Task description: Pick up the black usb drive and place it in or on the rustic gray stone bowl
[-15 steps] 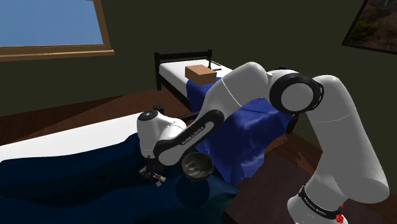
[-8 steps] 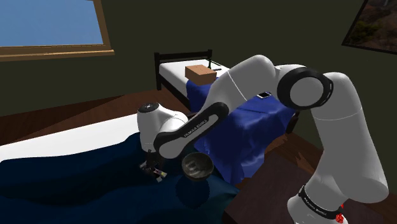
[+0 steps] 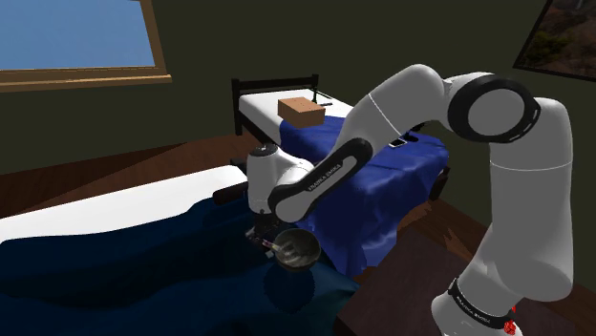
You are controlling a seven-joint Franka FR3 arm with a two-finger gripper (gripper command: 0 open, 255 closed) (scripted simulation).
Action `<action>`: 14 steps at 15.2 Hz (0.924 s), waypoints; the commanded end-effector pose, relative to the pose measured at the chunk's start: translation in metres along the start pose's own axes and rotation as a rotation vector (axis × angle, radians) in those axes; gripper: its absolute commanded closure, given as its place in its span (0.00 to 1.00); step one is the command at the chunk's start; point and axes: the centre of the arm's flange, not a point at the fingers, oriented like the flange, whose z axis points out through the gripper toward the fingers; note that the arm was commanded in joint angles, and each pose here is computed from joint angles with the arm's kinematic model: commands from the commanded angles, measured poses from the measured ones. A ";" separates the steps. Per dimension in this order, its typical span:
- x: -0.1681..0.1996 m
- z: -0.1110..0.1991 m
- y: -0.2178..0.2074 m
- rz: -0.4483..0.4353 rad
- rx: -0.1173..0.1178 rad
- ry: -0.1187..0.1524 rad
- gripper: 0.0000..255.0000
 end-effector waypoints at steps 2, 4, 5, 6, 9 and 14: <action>-0.010 -0.001 0.039 -0.001 0.000 0.000 1.00; -0.016 -0.001 0.064 -0.001 0.000 0.000 1.00; -0.019 -0.001 0.077 -0.001 0.000 0.000 1.00; -0.022 -0.002 0.090 -0.001 0.000 0.000 1.00; -0.029 0.003 0.117 -0.001 0.000 0.000 1.00; -0.028 0.029 0.117 -0.001 0.000 0.000 1.00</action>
